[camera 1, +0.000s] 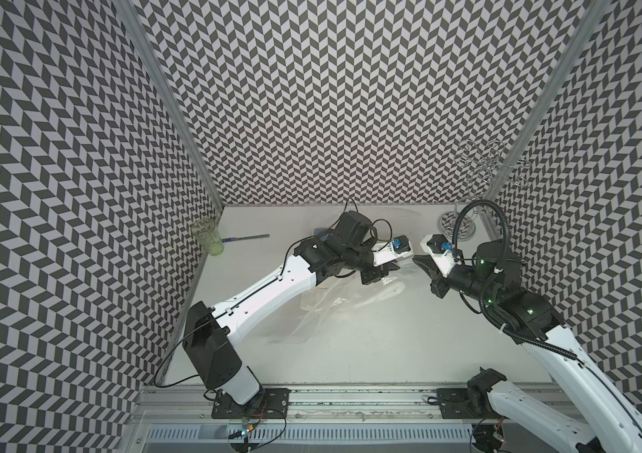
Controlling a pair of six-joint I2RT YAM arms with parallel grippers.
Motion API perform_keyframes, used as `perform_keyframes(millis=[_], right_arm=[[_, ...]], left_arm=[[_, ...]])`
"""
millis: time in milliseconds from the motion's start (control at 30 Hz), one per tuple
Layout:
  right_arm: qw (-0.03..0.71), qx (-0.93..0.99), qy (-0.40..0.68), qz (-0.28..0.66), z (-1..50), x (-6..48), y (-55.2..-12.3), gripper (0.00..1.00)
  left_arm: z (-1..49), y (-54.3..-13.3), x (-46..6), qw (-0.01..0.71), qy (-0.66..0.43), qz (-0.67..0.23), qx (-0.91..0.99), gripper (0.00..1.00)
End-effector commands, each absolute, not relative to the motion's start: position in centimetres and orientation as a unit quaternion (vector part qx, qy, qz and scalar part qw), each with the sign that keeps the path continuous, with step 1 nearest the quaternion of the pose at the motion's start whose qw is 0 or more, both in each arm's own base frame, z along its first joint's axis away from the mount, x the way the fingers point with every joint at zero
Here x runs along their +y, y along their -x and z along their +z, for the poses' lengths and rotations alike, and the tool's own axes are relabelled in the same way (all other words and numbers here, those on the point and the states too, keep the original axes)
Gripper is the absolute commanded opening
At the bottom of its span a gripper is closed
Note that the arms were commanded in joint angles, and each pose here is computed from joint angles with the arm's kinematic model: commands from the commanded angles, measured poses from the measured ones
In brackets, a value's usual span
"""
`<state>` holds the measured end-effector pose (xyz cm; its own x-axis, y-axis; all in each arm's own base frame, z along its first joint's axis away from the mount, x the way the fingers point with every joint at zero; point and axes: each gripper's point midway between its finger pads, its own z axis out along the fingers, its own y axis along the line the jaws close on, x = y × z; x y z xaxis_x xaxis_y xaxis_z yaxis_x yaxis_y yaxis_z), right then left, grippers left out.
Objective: Place the folded towel into the vacuum bag
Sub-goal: Close the vacuum bag at the center of the board.
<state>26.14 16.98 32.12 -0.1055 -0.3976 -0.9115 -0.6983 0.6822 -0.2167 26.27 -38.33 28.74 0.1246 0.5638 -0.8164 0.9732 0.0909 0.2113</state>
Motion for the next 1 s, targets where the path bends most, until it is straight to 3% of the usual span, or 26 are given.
perform_keyframes(millis=[0, 267, 367, 433, 500, 700, 833, 967], right_arm=[[0.644, 0.705, 0.295, 0.005, 38.8, 12.0, -28.6, 0.00], [0.634, 0.712, 0.300, -0.026, 38.4, 11.4, -29.1, 0.00], [0.592, 0.697, 0.398, 0.071, 36.5, 15.5, -27.0, 0.00], [0.548, 0.685, 0.446, 0.178, 34.8, 18.5, -24.6, 0.01], [0.524, 0.680, 0.460, 0.228, 33.5, 19.7, -23.3, 0.14], [0.487, 0.700, 0.462, 0.244, 30.8, 20.0, -23.3, 0.51], [0.481, 0.698, 0.464, 0.258, 30.7, 20.9, -23.8, 0.64], [0.468, 0.699, 0.463, 0.281, 30.5, 21.9, -24.3, 0.70]], left_arm=[[23.4, -27.3, -32.8, 0.314, -0.614, -0.192, 0.698, 0.06], [23.4, -25.7, -33.6, 0.292, -0.618, -0.227, 0.694, 0.11], [24.7, -24.7, -33.5, 0.321, -0.624, -0.245, 0.669, 0.00], [26.5, -24.7, -33.4, 0.354, -0.616, -0.280, 0.646, 0.00], [28.0, -24.8, -33.0, 0.370, -0.608, -0.310, 0.630, 0.00], [27.9, -24.5, -33.4, 0.353, -0.608, -0.339, 0.626, 0.00], [27.7, -24.1, -33.8, 0.346, -0.613, -0.337, 0.625, 0.00], [28.3, -23.4, -34.4, 0.341, -0.623, -0.344, 0.614, 0.00]])
